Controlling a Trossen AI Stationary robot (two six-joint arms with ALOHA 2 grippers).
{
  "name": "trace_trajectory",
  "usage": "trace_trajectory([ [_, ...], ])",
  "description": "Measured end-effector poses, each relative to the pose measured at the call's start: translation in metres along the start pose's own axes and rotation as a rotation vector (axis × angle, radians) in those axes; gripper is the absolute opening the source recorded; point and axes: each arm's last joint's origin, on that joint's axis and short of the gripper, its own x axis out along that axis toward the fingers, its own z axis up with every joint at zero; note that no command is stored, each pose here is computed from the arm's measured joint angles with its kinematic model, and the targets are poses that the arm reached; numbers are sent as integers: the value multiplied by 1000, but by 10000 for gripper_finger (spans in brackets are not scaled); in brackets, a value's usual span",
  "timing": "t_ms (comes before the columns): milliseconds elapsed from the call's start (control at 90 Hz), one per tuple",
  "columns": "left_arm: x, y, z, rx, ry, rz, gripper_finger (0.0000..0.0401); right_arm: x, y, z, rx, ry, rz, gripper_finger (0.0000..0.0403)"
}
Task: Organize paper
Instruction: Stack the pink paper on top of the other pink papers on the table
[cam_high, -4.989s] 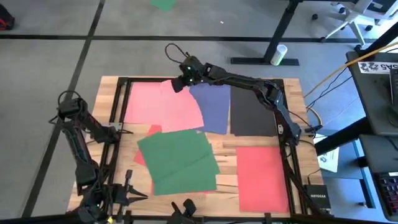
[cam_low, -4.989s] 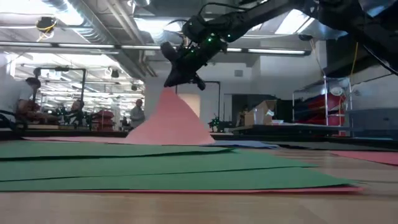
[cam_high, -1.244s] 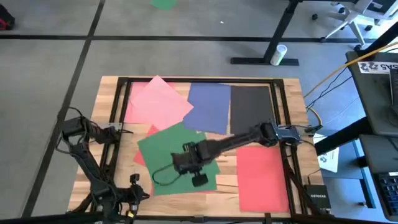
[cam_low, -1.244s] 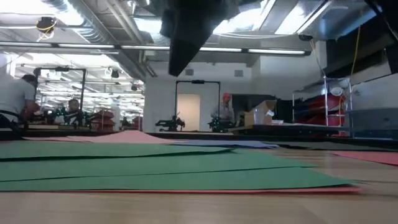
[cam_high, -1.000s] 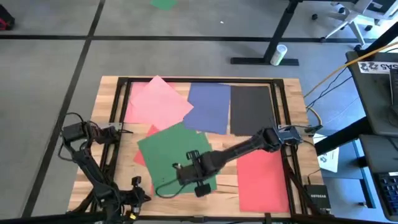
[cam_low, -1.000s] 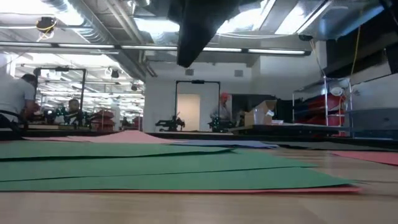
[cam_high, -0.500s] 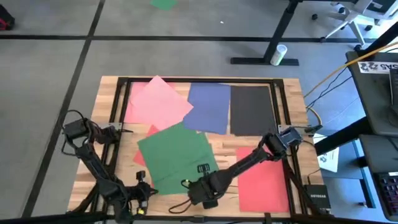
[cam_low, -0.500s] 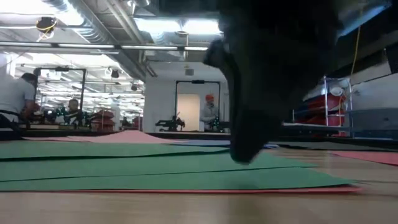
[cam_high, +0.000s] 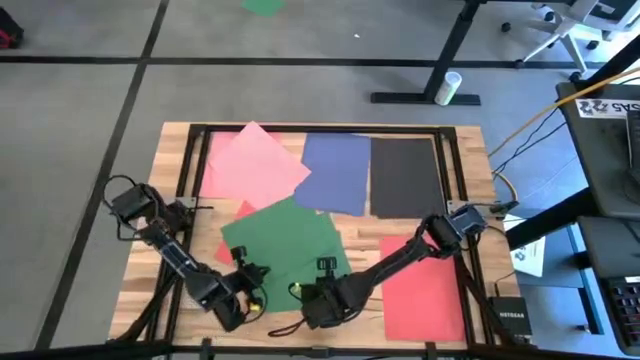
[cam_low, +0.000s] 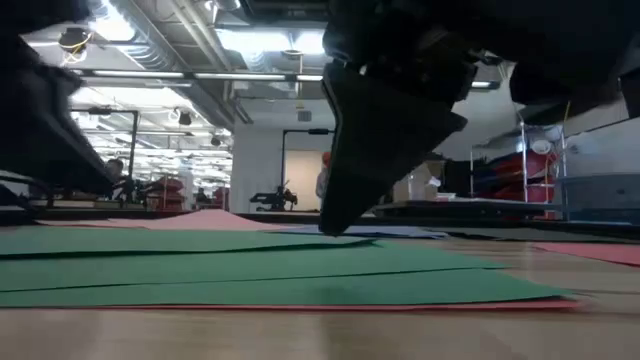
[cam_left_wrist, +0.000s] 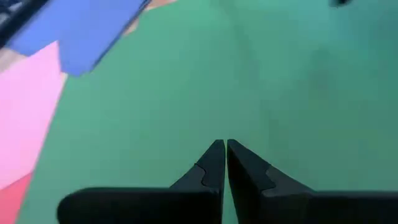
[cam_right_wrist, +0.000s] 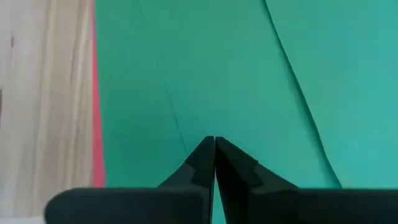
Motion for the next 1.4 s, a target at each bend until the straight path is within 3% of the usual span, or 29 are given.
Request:
trace_trajectory([
  [267,3,-4,-17,-86,-33,-97,0,-13,-1,0,-13,-25,-37,0],
  [500,-13,-10,-35,-103,-11,-205,0,-34,-11,2,-14,-61,-87,0],
  [800,-42,-19,-55,-133,-7,-318,0,-34,-32,9,-11,-63,-133,0],
  [1056,-54,-23,-62,-176,-5,-367,0,-22,-71,30,-27,-102,-137,0],
  [1400,-43,-24,-52,-156,-38,-345,0,2,-165,63,79,-211,-96,0],
])
